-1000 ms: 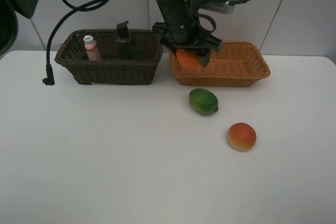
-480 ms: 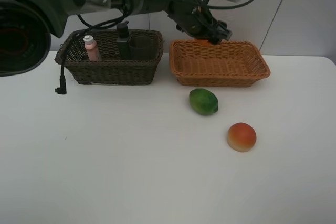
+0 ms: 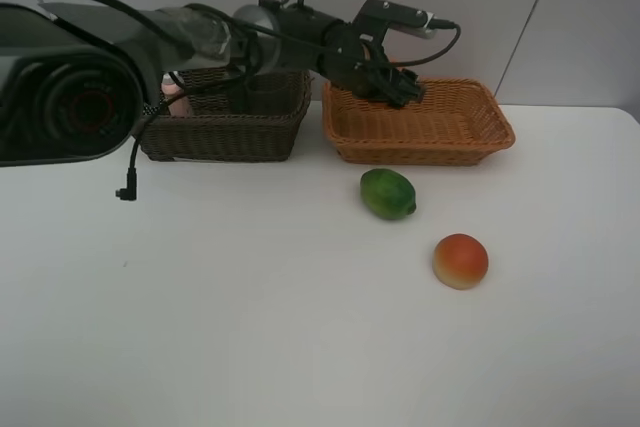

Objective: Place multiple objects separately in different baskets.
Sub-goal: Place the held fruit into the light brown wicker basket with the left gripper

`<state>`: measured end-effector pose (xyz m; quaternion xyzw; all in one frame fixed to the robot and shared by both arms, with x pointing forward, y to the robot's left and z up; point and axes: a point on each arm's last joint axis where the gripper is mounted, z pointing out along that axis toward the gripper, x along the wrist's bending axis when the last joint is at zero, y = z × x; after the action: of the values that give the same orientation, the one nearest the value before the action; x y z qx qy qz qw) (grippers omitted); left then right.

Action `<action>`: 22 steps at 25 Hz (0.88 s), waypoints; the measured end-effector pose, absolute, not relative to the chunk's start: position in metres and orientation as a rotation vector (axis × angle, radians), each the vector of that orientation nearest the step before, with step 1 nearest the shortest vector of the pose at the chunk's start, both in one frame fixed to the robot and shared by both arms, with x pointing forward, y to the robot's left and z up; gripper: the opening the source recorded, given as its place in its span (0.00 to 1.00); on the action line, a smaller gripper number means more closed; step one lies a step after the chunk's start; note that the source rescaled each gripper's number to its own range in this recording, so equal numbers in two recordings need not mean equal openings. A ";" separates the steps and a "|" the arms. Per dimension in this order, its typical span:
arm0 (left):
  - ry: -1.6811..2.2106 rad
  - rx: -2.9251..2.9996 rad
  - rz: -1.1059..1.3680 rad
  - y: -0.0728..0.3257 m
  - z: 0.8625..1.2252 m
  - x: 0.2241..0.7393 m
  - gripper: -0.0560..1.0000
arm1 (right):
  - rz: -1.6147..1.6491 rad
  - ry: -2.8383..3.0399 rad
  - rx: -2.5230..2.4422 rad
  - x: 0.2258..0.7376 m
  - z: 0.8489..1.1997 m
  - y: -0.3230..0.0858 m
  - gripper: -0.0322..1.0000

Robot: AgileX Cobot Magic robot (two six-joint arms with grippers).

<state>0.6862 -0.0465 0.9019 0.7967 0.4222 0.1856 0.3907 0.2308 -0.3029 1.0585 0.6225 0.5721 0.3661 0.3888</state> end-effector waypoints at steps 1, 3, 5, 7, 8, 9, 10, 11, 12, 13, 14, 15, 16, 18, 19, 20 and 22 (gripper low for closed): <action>1.079 2.024 0.464 -0.047 0.898 0.686 0.91 | 0.931 1.455 1.583 0.231 1.059 -0.303 0.79; 1.087 2.025 0.457 -0.047 0.892 0.686 0.91 | 0.931 1.455 1.583 0.231 1.059 -0.303 0.79; 1.094 2.027 0.450 -0.047 0.888 0.686 0.91 | 0.931 1.455 1.583 0.231 1.059 -0.303 0.79; 1.104 2.026 0.440 -0.047 0.884 0.686 0.91 | 0.931 1.455 1.583 0.231 1.059 -0.303 0.79; 1.109 2.025 0.435 -0.047 0.883 0.686 0.91 | 0.931 1.455 1.583 0.231 1.059 -0.303 0.79; 1.111 2.024 0.432 -0.047 0.883 0.686 0.91 | 0.931 1.455 1.583 0.231 1.059 -0.303 0.79; 1.114 2.026 0.429 -0.047 0.882 0.685 0.91 | 0.931 1.455 1.583 0.231 1.059 -0.303 0.79; 1.118 2.023 0.425 -0.047 0.882 0.685 0.91 | 0.931 1.455 1.583 0.231 1.059 -0.303 0.79; 1.124 2.019 0.419 -0.048 0.882 0.685 0.91 | 0.931 1.455 1.583 0.231 1.059 -0.303 0.79; 1.133 2.012 0.410 -0.048 0.882 0.685 0.91 | 0.931 1.455 1.583 0.231 1.059 -0.303 0.79; 1.144 2.012 0.399 -0.048 0.881 0.685 0.91 | 0.931 1.455 1.583 0.231 1.059 -0.303 0.79; 1.157 2.014 0.386 -0.048 0.880 0.684 0.91 | 0.931 1.455 1.583 0.231 1.059 -0.303 0.79; 1.168 2.018 0.376 -0.047 0.880 0.683 0.91 | 0.931 1.455 1.583 0.231 1.059 -0.303 0.79; 1.177 2.028 0.366 -0.047 0.879 0.682 0.91 | 0.931 1.455 1.583 0.231 1.059 -0.303 0.79; 1.179 2.030 0.364 -0.047 0.879 0.682 0.91 | 0.931 1.455 1.583 0.231 1.059 -0.303 0.79; 1.183 2.037 0.360 -0.047 0.878 0.681 0.91 | 0.931 1.455 1.583 0.231 1.059 -0.303 0.79; 1.186 2.043 0.357 -0.047 0.878 0.681 0.91 | 0.931 1.455 1.583 0.231 1.059 -0.303 0.79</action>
<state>0.6808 -0.0473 0.8776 0.7954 0.4616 0.1388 0.3675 0.2308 -0.3029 1.0585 0.6225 0.5721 0.3661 0.3888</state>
